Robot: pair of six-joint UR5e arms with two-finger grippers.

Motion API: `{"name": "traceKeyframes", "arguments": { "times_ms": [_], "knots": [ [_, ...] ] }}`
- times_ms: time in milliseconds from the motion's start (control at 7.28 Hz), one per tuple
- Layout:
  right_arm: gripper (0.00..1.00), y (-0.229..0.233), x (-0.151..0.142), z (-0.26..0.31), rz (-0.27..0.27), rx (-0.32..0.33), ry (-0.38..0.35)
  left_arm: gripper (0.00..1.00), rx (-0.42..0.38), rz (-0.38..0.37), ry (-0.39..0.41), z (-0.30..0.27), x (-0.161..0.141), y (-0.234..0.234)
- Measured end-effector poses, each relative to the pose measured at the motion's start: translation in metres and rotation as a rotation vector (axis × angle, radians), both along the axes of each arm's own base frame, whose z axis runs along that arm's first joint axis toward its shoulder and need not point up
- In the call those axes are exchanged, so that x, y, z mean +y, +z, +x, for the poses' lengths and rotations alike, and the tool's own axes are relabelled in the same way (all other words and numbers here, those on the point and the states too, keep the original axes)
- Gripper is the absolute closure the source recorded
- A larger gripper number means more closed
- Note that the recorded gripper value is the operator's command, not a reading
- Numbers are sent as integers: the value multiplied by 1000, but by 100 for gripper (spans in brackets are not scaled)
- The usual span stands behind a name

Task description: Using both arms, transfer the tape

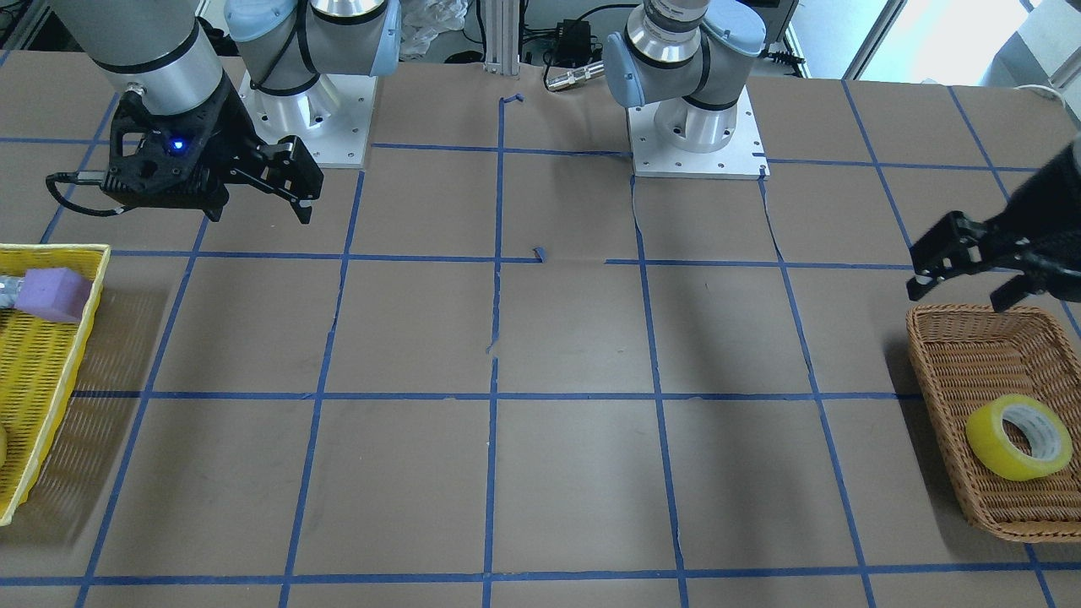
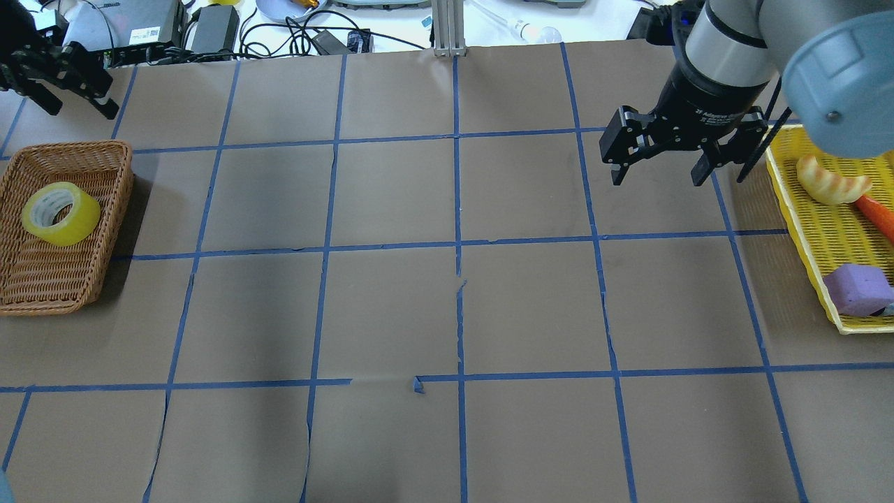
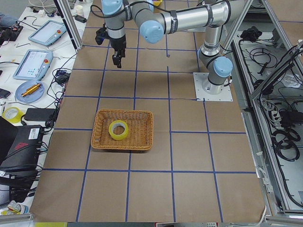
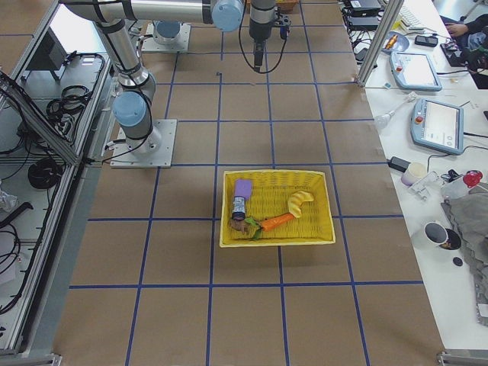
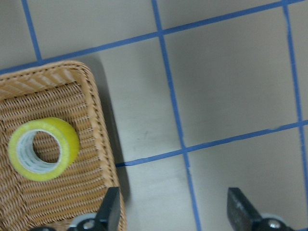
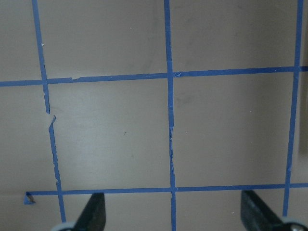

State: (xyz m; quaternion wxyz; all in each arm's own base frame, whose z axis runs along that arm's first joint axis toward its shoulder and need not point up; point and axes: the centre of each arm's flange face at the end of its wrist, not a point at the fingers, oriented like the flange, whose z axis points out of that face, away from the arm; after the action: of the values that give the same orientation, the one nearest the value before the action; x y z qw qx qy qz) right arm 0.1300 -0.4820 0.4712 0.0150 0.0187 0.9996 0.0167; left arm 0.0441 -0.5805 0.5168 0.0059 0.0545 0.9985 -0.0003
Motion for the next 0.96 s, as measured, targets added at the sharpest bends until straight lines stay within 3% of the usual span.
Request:
{"name": "traceKeyframes", "arguments": {
  "times_ms": [412, 687, 962],
  "knots": [
    [0, 0, 0, 0, 0, -1, 1, 0, -45, -1, 135, -100, 42, 24],
    [0, 0, 0, 1, -2, -4, 1, 0, -40, -8, 201, -165, 47, -6],
    [0, 0, -1, -1, -1, 5, -1, 0, -7, -19, 215, -187, 59, -35]
  ]
}}
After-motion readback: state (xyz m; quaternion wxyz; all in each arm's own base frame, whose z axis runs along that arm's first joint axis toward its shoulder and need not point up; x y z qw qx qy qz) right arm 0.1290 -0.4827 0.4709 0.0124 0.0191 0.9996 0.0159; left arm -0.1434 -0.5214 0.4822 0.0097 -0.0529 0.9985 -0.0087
